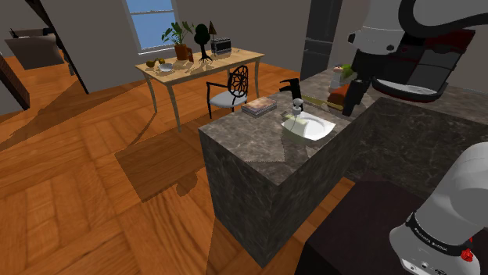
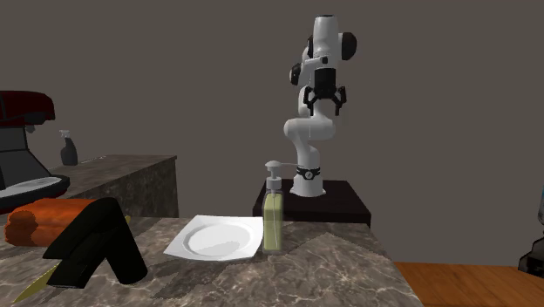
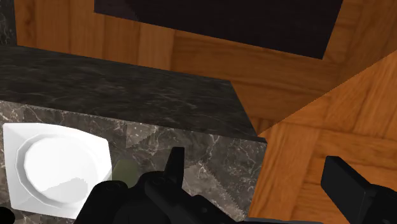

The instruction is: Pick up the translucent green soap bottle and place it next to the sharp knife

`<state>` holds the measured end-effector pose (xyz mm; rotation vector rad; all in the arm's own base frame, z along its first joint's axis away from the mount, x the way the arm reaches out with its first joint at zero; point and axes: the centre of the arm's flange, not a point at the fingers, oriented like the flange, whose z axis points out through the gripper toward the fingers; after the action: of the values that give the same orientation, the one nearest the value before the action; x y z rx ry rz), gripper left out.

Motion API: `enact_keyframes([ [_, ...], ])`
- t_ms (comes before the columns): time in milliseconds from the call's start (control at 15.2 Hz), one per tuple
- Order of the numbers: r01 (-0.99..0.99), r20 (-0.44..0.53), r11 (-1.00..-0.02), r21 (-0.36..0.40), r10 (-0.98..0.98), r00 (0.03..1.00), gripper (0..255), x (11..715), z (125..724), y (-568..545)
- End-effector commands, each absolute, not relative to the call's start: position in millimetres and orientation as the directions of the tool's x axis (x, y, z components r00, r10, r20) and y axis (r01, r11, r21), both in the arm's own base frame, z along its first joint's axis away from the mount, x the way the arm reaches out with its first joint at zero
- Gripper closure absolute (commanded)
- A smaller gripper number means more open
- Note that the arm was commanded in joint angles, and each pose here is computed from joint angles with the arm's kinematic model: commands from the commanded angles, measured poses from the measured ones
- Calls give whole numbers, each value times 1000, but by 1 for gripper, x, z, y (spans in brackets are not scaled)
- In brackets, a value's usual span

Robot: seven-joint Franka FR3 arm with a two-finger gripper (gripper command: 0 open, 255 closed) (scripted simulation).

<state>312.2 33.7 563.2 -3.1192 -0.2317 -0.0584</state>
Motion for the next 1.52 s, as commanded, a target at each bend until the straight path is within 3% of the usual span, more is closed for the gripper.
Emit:
enact_keyframes([
  [0, 148, 38, -989, -10, 147, 988, 0, 312, 563, 34],
  [1452, 92, 121, -992, 91, 103, 987, 0, 502, 401, -81],
])
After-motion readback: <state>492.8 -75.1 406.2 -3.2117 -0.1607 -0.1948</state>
